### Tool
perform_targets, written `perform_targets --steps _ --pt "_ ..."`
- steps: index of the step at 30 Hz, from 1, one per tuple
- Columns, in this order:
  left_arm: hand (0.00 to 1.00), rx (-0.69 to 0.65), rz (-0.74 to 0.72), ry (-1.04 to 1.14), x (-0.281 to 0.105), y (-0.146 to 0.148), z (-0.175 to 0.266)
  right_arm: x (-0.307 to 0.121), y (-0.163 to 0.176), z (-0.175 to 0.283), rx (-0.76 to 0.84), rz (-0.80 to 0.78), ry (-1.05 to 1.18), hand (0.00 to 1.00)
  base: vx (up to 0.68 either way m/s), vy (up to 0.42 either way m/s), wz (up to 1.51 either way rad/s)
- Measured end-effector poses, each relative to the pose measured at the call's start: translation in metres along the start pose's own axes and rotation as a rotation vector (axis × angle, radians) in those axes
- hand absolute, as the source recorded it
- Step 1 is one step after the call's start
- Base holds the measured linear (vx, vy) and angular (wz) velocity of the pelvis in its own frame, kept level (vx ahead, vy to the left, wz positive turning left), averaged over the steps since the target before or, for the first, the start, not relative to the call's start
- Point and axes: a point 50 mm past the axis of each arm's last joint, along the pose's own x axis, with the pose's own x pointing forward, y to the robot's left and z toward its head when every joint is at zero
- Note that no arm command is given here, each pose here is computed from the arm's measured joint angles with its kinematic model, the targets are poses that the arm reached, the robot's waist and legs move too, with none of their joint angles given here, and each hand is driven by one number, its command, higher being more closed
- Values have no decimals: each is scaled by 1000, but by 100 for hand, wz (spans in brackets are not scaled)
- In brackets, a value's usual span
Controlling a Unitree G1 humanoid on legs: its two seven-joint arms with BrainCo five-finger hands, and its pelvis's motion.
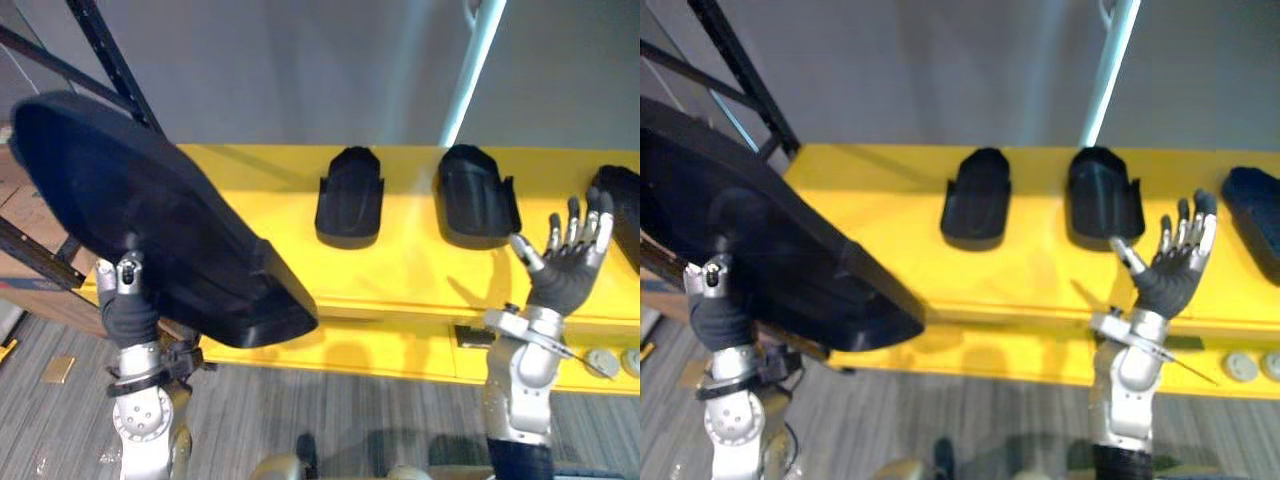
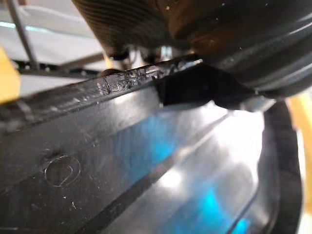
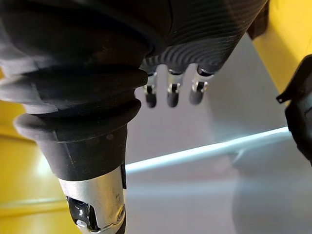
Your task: Walk over and take plastic housings, then place them on the shelf
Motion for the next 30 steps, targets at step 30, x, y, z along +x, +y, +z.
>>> perform_targets --steps 30 --pt "100 122 -53 113 4 5 -26 -17 25 -25 43 -15 104 0 -33 167 -14"
